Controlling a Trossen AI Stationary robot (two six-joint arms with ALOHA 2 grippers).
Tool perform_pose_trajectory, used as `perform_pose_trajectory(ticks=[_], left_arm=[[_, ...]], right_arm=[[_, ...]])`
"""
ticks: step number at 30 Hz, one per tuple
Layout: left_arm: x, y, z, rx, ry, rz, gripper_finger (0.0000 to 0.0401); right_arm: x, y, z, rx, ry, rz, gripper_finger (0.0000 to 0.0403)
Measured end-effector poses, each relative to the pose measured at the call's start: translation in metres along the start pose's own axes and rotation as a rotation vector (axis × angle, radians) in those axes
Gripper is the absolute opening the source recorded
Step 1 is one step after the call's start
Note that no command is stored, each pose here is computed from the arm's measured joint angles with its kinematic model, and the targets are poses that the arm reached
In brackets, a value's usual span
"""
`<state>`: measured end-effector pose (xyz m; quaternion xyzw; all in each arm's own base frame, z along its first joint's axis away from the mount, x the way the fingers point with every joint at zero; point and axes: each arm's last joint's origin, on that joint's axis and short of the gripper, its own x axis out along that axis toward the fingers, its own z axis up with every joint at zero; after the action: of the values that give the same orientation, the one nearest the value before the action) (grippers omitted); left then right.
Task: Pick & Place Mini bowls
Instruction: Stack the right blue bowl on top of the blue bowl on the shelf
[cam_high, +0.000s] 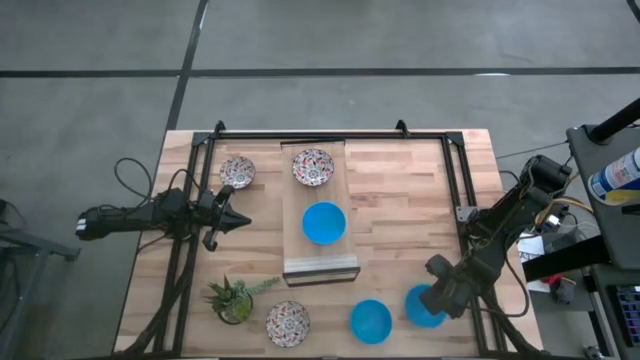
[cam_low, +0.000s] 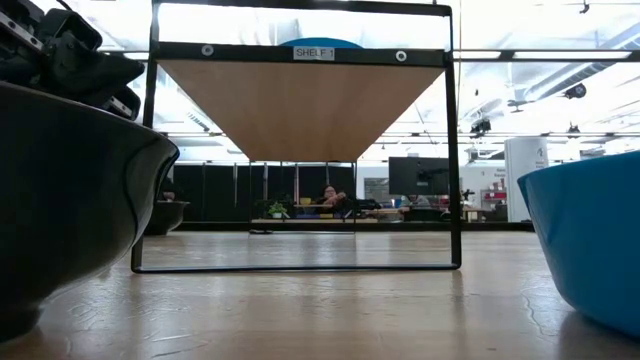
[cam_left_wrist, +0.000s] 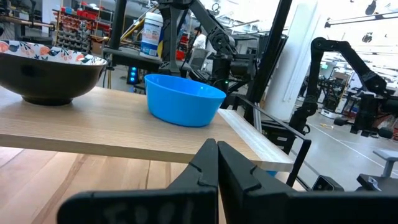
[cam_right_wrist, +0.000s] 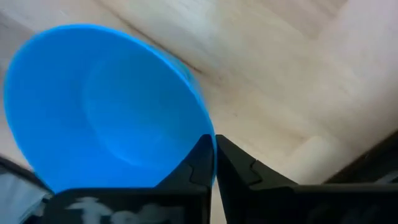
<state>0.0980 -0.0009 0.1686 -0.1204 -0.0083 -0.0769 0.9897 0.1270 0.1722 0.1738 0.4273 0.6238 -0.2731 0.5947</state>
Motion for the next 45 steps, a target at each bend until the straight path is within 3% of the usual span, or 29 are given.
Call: perform_pose_trajectory(ticks=[7, 15, 24, 45], left_arm=[[0.000, 0.000, 0.000, 0.000, 0.000, 0.000, 0.0000], [0.000, 0.000, 0.000, 0.000, 0.000, 0.000, 0.0000], [0.000, 0.000, 0.000, 0.000, 0.000, 0.000, 0.0000], [0.000, 0.000, 0.000, 0.000, 0.000, 0.000, 0.0000]], right_arm=[[-0.023, 0.015, 0.003, 0.036, 0.016, 0.010, 0.0009], [-0.072, 0.036, 0.019, 0.059, -0.008, 0.007, 0.0009], [-0.128, 0.053, 0.052, 0.058, -0.053, 0.029, 0.0008], [-0.202, 0.076, 0.136, 0.009, -0.158, 0.182, 0.0008]])
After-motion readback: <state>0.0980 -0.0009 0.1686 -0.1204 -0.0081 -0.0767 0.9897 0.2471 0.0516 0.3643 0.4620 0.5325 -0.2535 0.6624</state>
